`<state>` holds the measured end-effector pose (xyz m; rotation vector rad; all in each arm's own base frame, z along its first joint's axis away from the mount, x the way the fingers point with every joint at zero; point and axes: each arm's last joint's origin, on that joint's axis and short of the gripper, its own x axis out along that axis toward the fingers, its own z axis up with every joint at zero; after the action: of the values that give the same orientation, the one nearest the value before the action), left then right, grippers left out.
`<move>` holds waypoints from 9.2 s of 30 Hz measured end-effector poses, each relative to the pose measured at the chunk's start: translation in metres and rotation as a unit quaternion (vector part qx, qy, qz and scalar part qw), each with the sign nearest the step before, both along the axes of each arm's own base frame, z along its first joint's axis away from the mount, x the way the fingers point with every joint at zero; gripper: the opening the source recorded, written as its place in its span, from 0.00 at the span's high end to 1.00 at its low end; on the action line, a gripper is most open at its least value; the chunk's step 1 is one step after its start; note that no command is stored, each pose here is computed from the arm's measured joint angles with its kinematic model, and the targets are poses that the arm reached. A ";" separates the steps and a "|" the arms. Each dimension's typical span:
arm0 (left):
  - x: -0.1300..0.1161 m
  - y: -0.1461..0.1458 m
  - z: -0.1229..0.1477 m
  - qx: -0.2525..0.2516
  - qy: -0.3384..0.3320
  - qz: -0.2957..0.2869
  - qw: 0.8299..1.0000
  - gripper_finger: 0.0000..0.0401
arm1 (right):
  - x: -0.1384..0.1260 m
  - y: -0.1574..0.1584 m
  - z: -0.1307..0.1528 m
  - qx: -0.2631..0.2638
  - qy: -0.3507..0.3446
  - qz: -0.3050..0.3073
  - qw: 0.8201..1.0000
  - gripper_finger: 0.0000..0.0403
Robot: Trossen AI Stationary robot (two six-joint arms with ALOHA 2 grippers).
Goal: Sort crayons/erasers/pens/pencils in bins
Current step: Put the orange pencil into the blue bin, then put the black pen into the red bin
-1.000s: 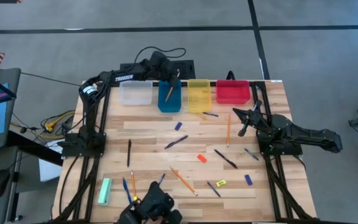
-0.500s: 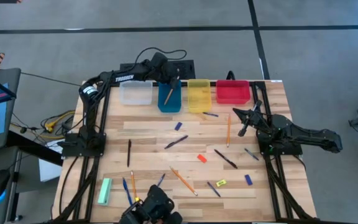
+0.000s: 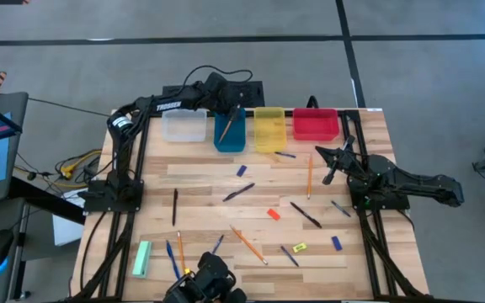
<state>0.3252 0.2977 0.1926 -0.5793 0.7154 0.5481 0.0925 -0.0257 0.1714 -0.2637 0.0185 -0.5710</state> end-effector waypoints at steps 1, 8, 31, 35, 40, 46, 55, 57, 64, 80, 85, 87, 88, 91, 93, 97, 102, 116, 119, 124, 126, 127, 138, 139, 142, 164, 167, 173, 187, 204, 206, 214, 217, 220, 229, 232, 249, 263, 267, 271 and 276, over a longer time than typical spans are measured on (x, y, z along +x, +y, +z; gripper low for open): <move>0.001 -0.001 0.000 0.001 0.001 0.000 1.000 0.90 | 0.000 0.000 0.000 0.000 0.000 0.000 1.000 0.96; 0.003 -0.004 0.000 0.002 0.003 -0.004 1.000 0.80 | 0.000 0.000 0.000 0.000 0.000 0.000 1.000 0.96; -0.008 -0.094 0.056 0.230 -0.085 -0.133 0.961 1.00 | 0.000 0.000 0.000 0.000 0.000 0.000 1.000 0.96; -0.022 -0.134 0.046 0.254 -0.162 -0.157 0.940 1.00 | 0.000 0.000 0.000 0.000 0.000 0.000 1.000 0.96; -0.044 -0.185 0.028 0.276 -0.243 -0.205 0.907 1.00 | 0.000 0.000 0.000 0.000 0.000 0.001 1.000 0.96; -0.071 -0.223 0.005 0.304 -0.299 -0.240 0.872 1.00 | 0.000 0.000 0.000 0.000 -0.001 0.003 1.000 0.96; -0.114 -0.233 -0.025 0.328 -0.343 -0.219 0.852 1.00 | 0.001 0.004 0.005 0.027 -0.042 0.053 0.997 0.96; -0.120 -0.234 -0.027 0.327 -0.349 -0.213 0.852 1.00 | 0.001 0.005 0.005 0.035 -0.050 0.058 0.996 0.96; -0.121 -0.229 -0.026 0.327 -0.353 -0.200 0.853 1.00 | 0.001 0.006 0.007 0.078 -0.075 0.072 0.991 0.97; -0.119 -0.219 -0.018 0.307 -0.381 -0.203 0.848 1.00 | 0.033 0.014 0.004 0.228 0.093 0.048 0.968 0.89; -0.122 -0.214 -0.017 0.287 -0.394 -0.209 0.848 1.00 | 0.048 0.019 0.010 0.266 0.148 0.040 0.952 0.85; -0.122 -0.212 -0.017 0.285 -0.394 -0.205 0.849 1.00 | 0.053 0.022 0.013 0.284 0.163 0.035 0.944 0.83; -0.122 -0.212 -0.017 0.286 -0.393 -0.205 0.850 1.00 | 0.056 0.023 0.015 0.291 0.173 0.032 0.940 0.82; -0.122 -0.211 -0.020 0.288 -0.377 -0.198 0.857 1.00 | 0.063 0.026 0.017 0.313 0.202 0.019 0.928 0.79; -0.122 -0.209 -0.024 0.292 -0.354 -0.183 0.869 1.00 | 0.066 0.029 0.019 0.331 0.223 0.006 0.917 0.75; -0.122 -0.208 -0.028 0.299 -0.325 -0.164 0.882 1.00 | 0.073 0.035 0.022 0.379 0.273 -0.018 0.884 0.66; -0.122 -0.207 -0.029 0.302 -0.321 -0.163 0.883 1.00 | 0.088 0.048 0.026 0.442 0.322 -0.017 0.837 0.56; -0.122 -0.208 -0.033 0.289 -0.304 -0.166 0.893 1.00 | 0.137 0.094 -0.006 0.527 0.434 -0.077 0.726 0.56; -0.122 -0.208 -0.034 0.287 -0.300 -0.167 0.894 1.00 | 0.141 0.098 -0.013 0.523 0.453 -0.101 0.715 0.56; -0.122 -0.208 -0.034 0.285 -0.302 -0.166 0.894 1.00 | 0.145 0.099 -0.025 0.513 0.478 -0.127 0.701 0.57; -0.122 -0.208 -0.034 0.285 -0.302 -0.166 0.894 1.00 | 0.147 0.100 -0.030 0.511 0.481 -0.130 0.700 0.58; -0.122 -0.208 -0.034 0.285 -0.302 -0.166 0.894 1.00 | 0.147 0.100 -0.032 0.509 0.485 -0.133 0.698 0.59; -0.122 -0.208 -0.034 0.281 -0.306 -0.164 0.895 1.00 | 0.152 0.095 -0.039 0.502 0.493 -0.131 0.699 0.74; -0.122 -0.208 -0.033 0.278 -0.309 -0.162 0.895 1.00 | 0.153 0.094 -0.040 0.502 0.493 -0.130 0.699 0.75; -0.122 -0.208 -0.032 0.276 -0.317 -0.164 0.892 1.00 | 0.154 0.093 -0.040 0.498 0.495 -0.124 0.701 0.79; -0.122 -0.209 -0.028 0.264 -0.343 -0.174 0.885 1.00 | 0.151 0.082 -0.007 0.477 0.466 -0.070 0.742 0.84; -0.122 -0.209 -0.028 0.264 -0.343 -0.174 0.885 1.00 | 0.157 0.076 0.014 0.465 0.444 -0.052 0.764 0.84; -0.122 -0.209 -0.028 0.265 -0.343 -0.174 0.885 1.00 | 0.168 0.047 0.065 0.416 0.401 -0.025 0.816 0.84; -0.122 -0.209 -0.028 0.265 -0.343 -0.173 0.885 1.00 | 0.186 -0.066 0.121 0.240 0.361 -0.064 0.899 0.84; -0.122 -0.209 -0.029 0.273 -0.336 -0.177 0.884 1.00 | 0.191 -0.086 0.087 0.254 0.426 0.056 0.867 0.84; -0.122 -0.209 -0.029 0.275 -0.335 -0.178 0.884 1.00 | 0.189 -0.084 0.075 0.258 0.433 0.059 0.862 0.84; -0.122 -0.210 -0.030 0.269 -0.335 -0.186 0.884 1.00 | 0.162 -0.065 0.038 0.254 0.374 0.093 0.887 0.88; -0.122 -0.210 -0.030 0.268 -0.335 -0.187 0.884 1.00 | 0.145 -0.056 0.031 0.242 0.326 0.106 0.908 0.91; -0.122 -0.210 -0.030 0.270 -0.334 -0.188 0.883 1.00 | 0.129 -0.052 0.026 0.240 0.272 0.102 0.926 0.93; -0.122 -0.210 -0.030 0.271 -0.334 -0.188 0.883 1.00 | 0.106 -0.062 -0.006 0.287 0.250 0.030 0.924 0.81; -0.122 -0.210 -0.030 0.272 -0.333 -0.185 0.884 1.00 | 0.108 -0.069 -0.015 0.288 0.250 0.020 0.924 0.74; -0.122 -0.210 -0.030 0.274 -0.332 -0.186 0.883 1.00 | 0.112 -0.106 -0.056 0.265 0.312 -0.016 0.912 0.45; -0.122 -0.210 -0.030 0.274 -0.332 -0.186 0.883 1.00 | 0.122 -0.107 -0.062 0.302 0.322 0.047 0.896 0.75; -0.122 -0.210 -0.030 0.276 -0.332 -0.187 0.883 1.00 | 0.122 -0.102 -0.060 0.310 0.325 0.055 0.892 0.83; -0.122 -0.210 -0.030 0.276 -0.332 -0.187 0.883 1.00 | 0.122 -0.096 -0.058 0.319 0.335 0.060 0.885 0.86; -0.122 -0.210 -0.030 0.276 -0.332 -0.187 0.883 1.00 | 0.123 -0.088 -0.055 0.336 0.334 0.063 0.878 0.84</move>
<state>0.2036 0.0882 0.1628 -0.0585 -0.0092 0.1440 0.2151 -0.1135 0.1160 0.2304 0.8543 -0.2915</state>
